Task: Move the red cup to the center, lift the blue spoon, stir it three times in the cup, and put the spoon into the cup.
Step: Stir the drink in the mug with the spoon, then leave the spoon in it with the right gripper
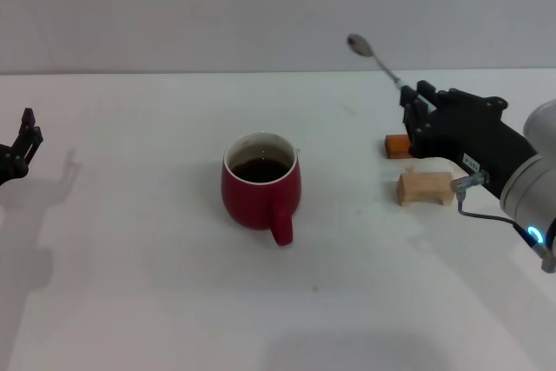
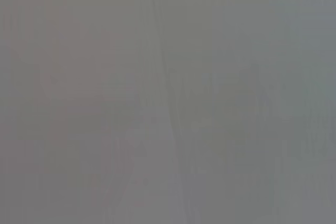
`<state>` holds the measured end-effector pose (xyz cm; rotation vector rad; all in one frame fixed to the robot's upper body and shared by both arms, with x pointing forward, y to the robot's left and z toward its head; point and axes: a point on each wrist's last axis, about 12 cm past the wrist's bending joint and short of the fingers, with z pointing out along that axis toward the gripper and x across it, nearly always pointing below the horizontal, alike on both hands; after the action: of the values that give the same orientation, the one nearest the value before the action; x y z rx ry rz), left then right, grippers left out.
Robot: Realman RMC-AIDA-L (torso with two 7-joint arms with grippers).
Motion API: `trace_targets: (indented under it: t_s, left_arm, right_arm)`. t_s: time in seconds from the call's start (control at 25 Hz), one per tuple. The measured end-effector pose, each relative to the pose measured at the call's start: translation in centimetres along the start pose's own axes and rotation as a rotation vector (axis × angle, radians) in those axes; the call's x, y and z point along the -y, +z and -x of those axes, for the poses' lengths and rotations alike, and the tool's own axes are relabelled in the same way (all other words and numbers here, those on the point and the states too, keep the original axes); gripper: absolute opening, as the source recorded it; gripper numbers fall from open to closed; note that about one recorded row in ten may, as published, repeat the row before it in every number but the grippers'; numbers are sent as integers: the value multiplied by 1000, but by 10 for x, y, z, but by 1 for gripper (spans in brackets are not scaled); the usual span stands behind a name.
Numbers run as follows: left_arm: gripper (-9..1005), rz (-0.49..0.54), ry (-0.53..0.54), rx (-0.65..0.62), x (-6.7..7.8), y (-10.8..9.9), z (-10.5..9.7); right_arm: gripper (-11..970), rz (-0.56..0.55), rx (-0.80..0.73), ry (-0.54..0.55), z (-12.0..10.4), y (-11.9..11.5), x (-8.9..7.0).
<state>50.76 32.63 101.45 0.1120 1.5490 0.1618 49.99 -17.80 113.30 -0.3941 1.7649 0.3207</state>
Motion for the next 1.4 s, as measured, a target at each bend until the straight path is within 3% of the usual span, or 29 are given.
trace_targets:
  t_s: [0.56, 1.04, 1.4]
  left_arm:
    - [844, -14, 0, -7, 4, 4, 1]
    - [844, -14, -6, 3, 5, 4, 2]
    - [844, -12, -9, 6, 5, 4, 2]
  right_arm:
    - [132, 189, -125, -22, 49, -6, -7]
    - [132, 258, -287, -108, 92, -5, -17]
    - [132, 270, -419, -198, 110, 0, -24]
